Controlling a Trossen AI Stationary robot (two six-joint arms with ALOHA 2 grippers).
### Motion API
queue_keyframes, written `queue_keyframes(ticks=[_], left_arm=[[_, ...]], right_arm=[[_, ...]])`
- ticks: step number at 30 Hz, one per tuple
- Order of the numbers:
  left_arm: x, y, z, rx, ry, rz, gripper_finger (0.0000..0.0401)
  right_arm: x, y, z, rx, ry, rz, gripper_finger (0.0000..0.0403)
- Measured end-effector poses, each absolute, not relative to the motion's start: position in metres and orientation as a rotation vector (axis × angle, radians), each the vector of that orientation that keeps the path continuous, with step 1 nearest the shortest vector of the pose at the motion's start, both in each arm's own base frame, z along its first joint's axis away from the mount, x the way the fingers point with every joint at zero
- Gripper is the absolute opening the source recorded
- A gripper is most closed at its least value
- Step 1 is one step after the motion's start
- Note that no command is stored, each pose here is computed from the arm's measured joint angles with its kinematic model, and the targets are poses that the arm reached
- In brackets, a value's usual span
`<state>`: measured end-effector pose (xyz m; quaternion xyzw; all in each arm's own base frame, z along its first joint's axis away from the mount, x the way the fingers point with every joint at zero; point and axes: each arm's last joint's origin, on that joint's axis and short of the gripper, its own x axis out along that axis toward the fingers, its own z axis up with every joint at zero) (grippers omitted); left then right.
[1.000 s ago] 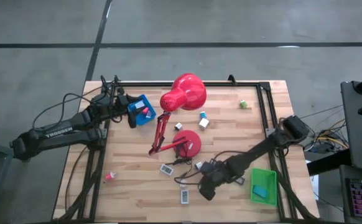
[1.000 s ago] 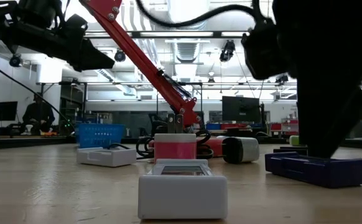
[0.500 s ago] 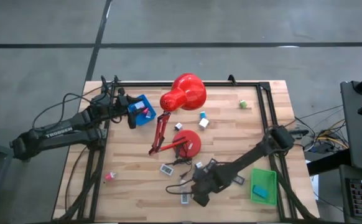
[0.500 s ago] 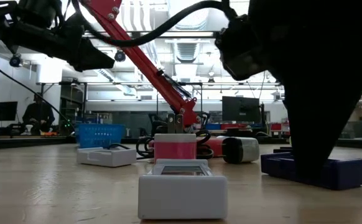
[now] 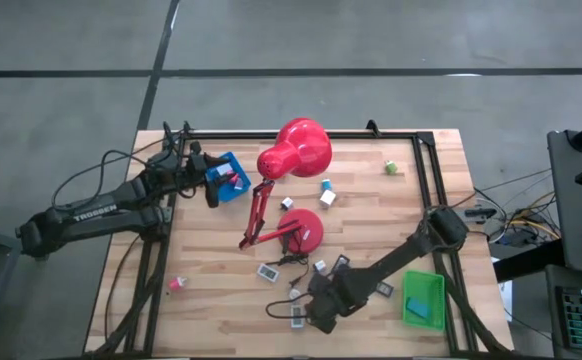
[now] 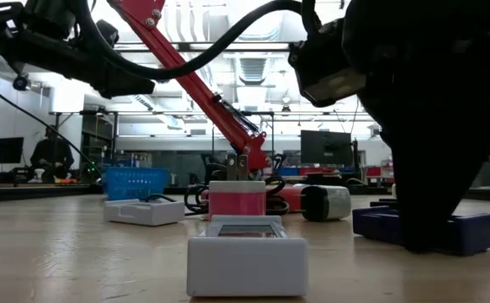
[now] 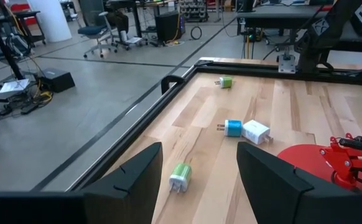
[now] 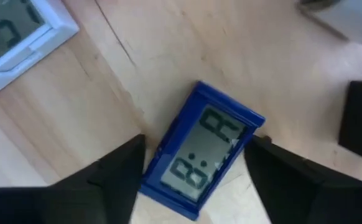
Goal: Pick & Place Office items
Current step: Put the left blue digital clock into the green bin
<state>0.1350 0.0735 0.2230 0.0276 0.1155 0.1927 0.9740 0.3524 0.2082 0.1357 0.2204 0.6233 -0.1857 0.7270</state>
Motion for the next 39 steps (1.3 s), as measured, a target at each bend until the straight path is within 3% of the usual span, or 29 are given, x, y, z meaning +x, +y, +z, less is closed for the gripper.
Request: queue_keyframes(ticks=[6,7,19,39], left_arm=[[0.135,0.073,0.221,0.056,0.233,0.389,0.021],[0.135,0.074,0.221,0.056,0.232,0.389,0.021],[0.135,0.074,0.221,0.056,0.233,0.389,0.021],[0.135,0.074,0.221,0.056,0.234,0.39,0.021]], right_arm=[[0.352,0.211,0.136,0.447,1.371,-0.359,0.0131],[0.352,0.212,0.136,0.44,1.373,-0.351,0.0127],[0.35,0.217,0.136,0.36,1.379,-0.277,0.0127],[0.337,0.245,0.144,0.144,1.077,-0.341,0.0127]])
